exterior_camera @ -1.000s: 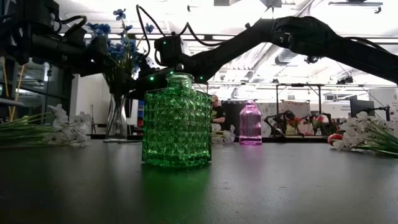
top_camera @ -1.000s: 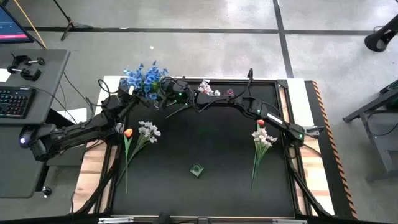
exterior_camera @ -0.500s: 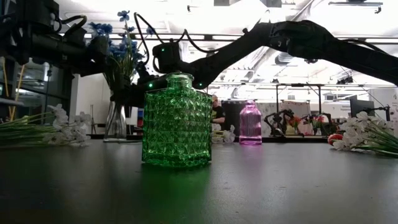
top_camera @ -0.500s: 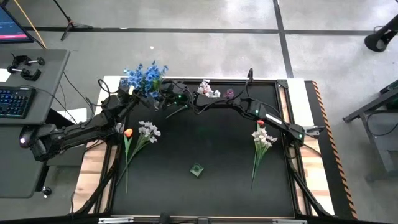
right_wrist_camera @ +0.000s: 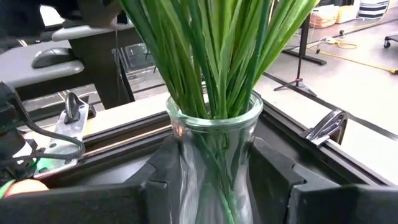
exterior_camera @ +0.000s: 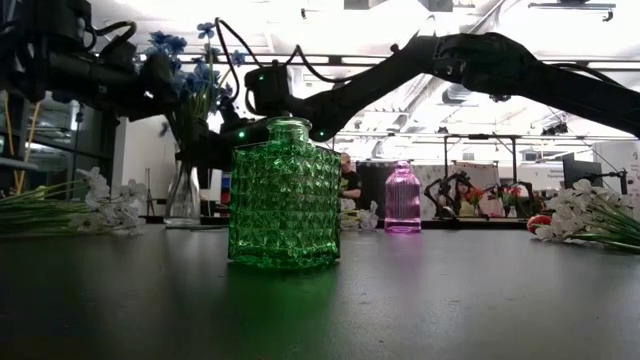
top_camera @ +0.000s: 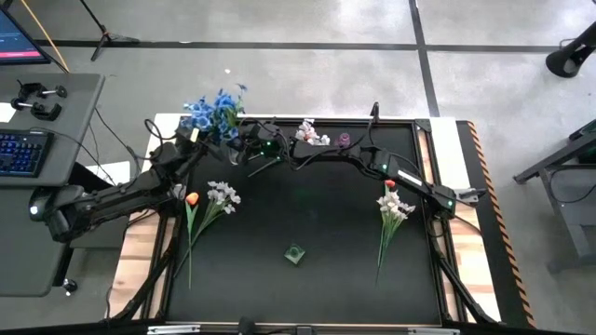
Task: Sort flowers into vase by color
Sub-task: Put the blue flowers into the transparent vase
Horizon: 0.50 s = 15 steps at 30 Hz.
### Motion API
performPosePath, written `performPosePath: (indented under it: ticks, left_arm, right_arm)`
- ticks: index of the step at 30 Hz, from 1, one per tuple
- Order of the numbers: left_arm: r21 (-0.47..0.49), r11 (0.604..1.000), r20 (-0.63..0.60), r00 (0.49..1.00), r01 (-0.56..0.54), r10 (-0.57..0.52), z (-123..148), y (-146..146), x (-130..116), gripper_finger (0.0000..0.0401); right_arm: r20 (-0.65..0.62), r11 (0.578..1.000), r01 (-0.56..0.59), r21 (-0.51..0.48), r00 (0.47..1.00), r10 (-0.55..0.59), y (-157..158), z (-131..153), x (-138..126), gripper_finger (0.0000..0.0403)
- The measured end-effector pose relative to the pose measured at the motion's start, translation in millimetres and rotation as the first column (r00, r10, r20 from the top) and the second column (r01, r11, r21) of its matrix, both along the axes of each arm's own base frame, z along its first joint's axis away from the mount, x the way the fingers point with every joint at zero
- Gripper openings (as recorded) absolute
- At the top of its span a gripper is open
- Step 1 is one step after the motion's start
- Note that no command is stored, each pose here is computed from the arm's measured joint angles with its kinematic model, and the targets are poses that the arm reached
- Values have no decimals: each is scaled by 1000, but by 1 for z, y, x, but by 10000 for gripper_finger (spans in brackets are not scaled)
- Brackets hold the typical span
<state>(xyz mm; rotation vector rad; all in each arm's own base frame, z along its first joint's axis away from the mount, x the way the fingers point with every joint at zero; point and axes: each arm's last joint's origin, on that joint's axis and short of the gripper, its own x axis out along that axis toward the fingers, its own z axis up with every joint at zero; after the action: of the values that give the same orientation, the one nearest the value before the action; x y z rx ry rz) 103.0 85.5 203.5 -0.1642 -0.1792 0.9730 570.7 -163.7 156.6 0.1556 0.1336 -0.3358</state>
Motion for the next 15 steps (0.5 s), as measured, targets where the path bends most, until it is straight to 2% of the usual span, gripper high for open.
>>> performPosePath:
  ticks: [3, 7, 10, 15]
  left_arm:
    - [15, 999, 15, 999, 41, -41, 2, -2, -1, 189]
    - [29, 988, 31, 988, 150, -151, 5, -6, -1, 189]
    - [-30, 969, 60, 969, 244, -241, 2, -9, -1, 189]
    - [-162, 901, 116, 914, 403, -388, -6, -14, 1, 189]
  right_arm:
    - [-11, 1000, 2, -3, 1000, -2, -2, -1, -1, 117]
    - [-20, 1000, 8, 0, 1000, -8, -5, -1, -2, 117]
    - [-17, 1000, 16, 11, 1000, -16, -8, -1, -3, 117]
    - [-15, 1000, 23, 17, 1000, -22, -12, 0, -4, 117]
